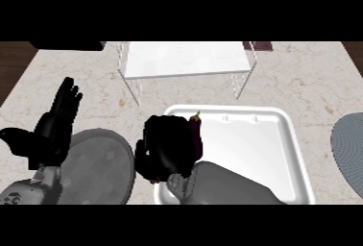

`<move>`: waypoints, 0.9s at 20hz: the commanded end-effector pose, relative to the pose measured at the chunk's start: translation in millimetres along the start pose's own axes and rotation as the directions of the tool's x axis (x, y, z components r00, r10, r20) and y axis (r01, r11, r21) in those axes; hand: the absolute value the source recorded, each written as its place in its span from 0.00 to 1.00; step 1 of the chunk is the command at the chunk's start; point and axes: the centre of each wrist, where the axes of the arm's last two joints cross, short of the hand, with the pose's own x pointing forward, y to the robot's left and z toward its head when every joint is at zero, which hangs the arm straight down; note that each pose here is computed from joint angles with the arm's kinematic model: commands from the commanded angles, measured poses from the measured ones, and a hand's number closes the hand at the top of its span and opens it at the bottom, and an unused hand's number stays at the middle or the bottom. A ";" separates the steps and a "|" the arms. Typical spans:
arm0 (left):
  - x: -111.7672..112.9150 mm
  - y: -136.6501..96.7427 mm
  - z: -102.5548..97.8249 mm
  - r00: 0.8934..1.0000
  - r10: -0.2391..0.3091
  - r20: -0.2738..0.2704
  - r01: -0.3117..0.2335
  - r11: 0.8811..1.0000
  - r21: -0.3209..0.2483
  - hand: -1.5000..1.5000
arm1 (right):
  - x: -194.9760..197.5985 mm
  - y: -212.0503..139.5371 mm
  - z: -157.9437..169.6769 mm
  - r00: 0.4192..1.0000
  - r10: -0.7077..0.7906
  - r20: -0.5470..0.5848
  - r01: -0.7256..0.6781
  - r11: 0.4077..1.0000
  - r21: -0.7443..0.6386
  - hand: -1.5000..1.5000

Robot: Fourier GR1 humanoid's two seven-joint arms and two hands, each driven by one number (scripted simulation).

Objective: Pick the sweet potato from the tray and place it in the tiered shelf

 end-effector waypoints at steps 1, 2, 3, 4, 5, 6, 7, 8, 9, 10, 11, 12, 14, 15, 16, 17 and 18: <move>-12.9 -3.9 4.4 1.000 -0.001 -0.007 0.001 1.000 0.012 0.50 | 27.9 -32.8 12.6 0.974 -0.224 -0.031 0.215 0.962 -0.166 1.00; 0.4 -4.7 -2.5 1.000 0.005 -0.013 -0.004 1.000 0.016 0.50 | 33.0 -54.0 14.2 0.964 -0.264 -0.027 0.254 0.946 -0.201 1.00; -8.7 -3.8 0.0 1.000 0.007 -0.024 -0.006 0.999 0.036 0.50 | 31.4 -47.3 9.7 0.963 -0.267 -0.035 0.250 0.935 -0.254 1.00; -12.4 13.0 8.2 0.999 -0.012 -0.038 0.014 0.999 0.031 0.50 | 36.4 -62.2 10.3 0.958 -0.282 -0.053 0.254 0.920 -0.297 1.00; -9.8 3.4 6.8 0.999 0.004 -0.033 -0.004 1.000 0.017 0.50 | 44.0 -76.0 14.0 0.960 -0.274 -0.051 0.245 0.915 -0.320 1.00; -8.7 7.5 1.0 1.000 -0.013 -0.010 0.013 0.999 0.039 0.50 | 46.2 -83.6 11.3 0.961 -0.269 -0.062 0.233 0.910 -0.344 1.00; -7.6 -1.7 5.4 1.000 -0.008 0.000 0.008 1.000 0.030 0.50 | 46.0 -82.5 13.6 0.960 -0.271 -0.070 0.229 0.905 -0.358 1.00; -2.5 16.4 -3.6 1.000 -0.011 -0.011 0.011 0.999 0.034 0.50 | 50.0 -83.8 6.7 0.964 -0.251 -0.088 0.197 0.895 -0.401 1.00; -6.8 9.4 4.7 1.000 -0.008 -0.023 0.009 0.999 0.039 0.50 | 57.4 -100.0 9.1 0.967 -0.236 -0.100 0.176 0.895 -0.411 1.00; -9.2 19.7 -3.1 1.000 -0.005 -0.007 0.005 0.998 0.062 0.50 | 55.4 -96.6 4.0 0.970 -0.213 -0.116 0.148 0.900 -0.410 1.00; -11.0 8.2 -2.8 1.000 -0.003 -0.025 0.004 0.999 0.052 0.50 | 58.1 -98.5 9.1 0.967 -0.231 -0.105 0.165 0.889 -0.427 1.00; -8.5 20.8 -0.2 1.000 -0.016 -0.021 0.017 0.998 0.054 0.50 | 56.0 -109.0 11.7 0.965 -0.236 -0.112 0.167 0.886 -0.432 1.00; -11.8 9.1 3.2 1.000 -0.014 -0.009 0.015 0.999 0.031 0.50 | 58.3 -106.8 -2.2 0.962 -0.239 -0.132 0.157 0.879 -0.450 1.00; -7.8 7.1 6.4 1.000 0.003 -0.013 -0.003 1.000 0.029 0.50 | 46.2 -115.2 -9.4 0.960 -0.246 -0.137 0.158 0.874 -0.460 1.00; -11.8 19.0 8.8 1.000 -0.004 -0.024 0.005 1.000 0.023 0.50 | 53.2 -121.7 -10.3 0.958 -0.248 -0.141 0.154 0.867 -0.474 1.00; -8.1 -0.9 3.7 1.000 0.008 -0.012 -0.008 0.999 0.036 0.50 | 47.2 -108.5 -19.4 0.958 -0.253 -0.134 0.159 0.859 -0.486 1.00; -11.4 -0.9 3.6 1.000 -0.008 0.002 0.008 0.999 0.033 0.50 | 50.5 -115.1 -15.5 0.957 -0.257 -0.132 0.158 0.848 -0.505 1.00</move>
